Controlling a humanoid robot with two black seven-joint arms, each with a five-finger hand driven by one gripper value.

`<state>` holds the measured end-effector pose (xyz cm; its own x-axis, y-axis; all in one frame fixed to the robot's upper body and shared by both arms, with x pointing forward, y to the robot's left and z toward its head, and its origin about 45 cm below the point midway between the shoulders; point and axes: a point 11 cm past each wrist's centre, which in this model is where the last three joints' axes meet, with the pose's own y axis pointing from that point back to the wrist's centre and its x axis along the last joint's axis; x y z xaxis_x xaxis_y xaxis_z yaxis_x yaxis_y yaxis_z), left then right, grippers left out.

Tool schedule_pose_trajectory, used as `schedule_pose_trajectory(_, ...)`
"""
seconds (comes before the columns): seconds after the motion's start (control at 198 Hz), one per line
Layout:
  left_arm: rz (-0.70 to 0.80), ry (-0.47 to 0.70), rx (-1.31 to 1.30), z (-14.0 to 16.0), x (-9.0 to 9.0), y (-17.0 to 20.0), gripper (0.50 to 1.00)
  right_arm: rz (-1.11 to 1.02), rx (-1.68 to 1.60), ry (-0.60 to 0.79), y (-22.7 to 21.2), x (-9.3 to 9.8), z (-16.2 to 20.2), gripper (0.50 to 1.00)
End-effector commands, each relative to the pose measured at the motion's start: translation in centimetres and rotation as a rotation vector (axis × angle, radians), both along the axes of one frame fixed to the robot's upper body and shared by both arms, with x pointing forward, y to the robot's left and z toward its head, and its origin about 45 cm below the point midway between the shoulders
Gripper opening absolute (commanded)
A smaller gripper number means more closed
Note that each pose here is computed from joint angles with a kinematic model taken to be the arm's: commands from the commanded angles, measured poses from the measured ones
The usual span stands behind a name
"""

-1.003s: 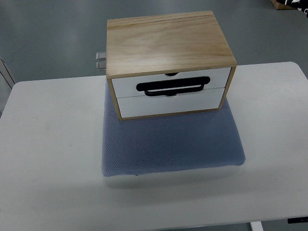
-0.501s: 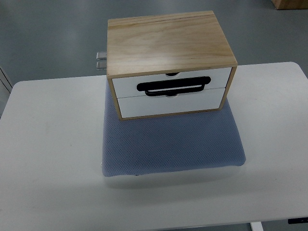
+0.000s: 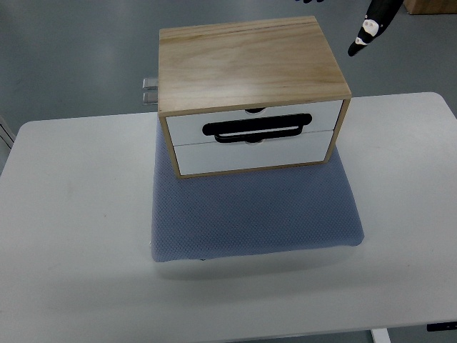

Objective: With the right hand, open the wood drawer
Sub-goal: 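Move the right hand over the cabinet down to the upper drawer's black handle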

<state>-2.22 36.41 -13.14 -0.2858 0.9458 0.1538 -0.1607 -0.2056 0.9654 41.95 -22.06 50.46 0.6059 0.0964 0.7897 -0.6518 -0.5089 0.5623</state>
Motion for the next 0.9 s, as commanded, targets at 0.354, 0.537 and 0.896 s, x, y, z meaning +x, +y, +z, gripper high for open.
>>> schedule_pose_trajectory(0.354, 0.000, 0.000, 0.000, 0.0, 0.0, 0.0, 1.000, 0.177, -0.089, 0.066, 6.9, -2.2, -3.0, 0.942)
schedule_pose_trajectory(0.537, 0.000, 0.000, 0.000, 0.0, 0.0, 0.0, 1.000, 0.184, -0.065, 0.105, 7.4, -2.7, -3.5, 0.942)
schedule_pose_trajectory(0.896, 0.000, 0.000, 0.000, 0.0, 0.0, 0.0, 1.000, 0.064, 0.038, 0.313, 7.5, -3.1, -5.9, 0.940)
